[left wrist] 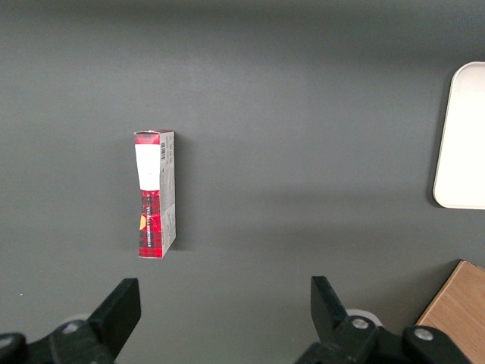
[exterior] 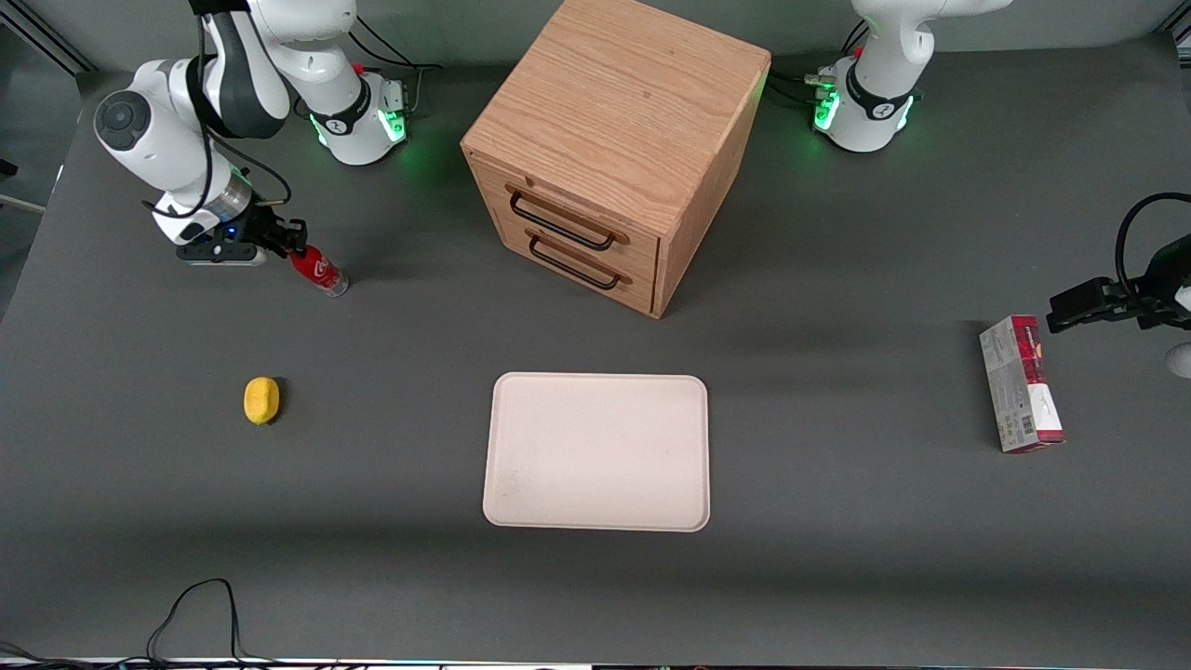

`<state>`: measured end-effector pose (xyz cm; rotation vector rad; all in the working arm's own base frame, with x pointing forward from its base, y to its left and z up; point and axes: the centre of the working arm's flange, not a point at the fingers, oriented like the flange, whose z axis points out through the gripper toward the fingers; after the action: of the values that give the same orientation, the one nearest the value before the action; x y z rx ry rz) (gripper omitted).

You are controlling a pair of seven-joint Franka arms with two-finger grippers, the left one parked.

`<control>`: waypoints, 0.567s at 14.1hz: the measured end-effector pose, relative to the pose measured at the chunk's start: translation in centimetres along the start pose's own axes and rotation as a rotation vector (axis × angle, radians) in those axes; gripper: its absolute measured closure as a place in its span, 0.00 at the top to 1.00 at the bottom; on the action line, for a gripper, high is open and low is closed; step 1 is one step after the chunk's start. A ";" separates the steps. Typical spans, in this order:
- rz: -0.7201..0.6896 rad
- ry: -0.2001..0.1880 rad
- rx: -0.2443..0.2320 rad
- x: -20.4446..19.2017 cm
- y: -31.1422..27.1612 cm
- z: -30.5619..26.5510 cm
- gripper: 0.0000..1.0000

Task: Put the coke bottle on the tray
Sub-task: 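Lift the gripped bottle off the table with the right gripper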

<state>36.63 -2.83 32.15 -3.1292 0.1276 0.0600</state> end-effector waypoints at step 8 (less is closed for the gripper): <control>0.020 -0.047 -0.013 8.6 0.9 -9.5 0.32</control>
<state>45.53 -4.53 41.28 -3.1368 0.1583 0.1345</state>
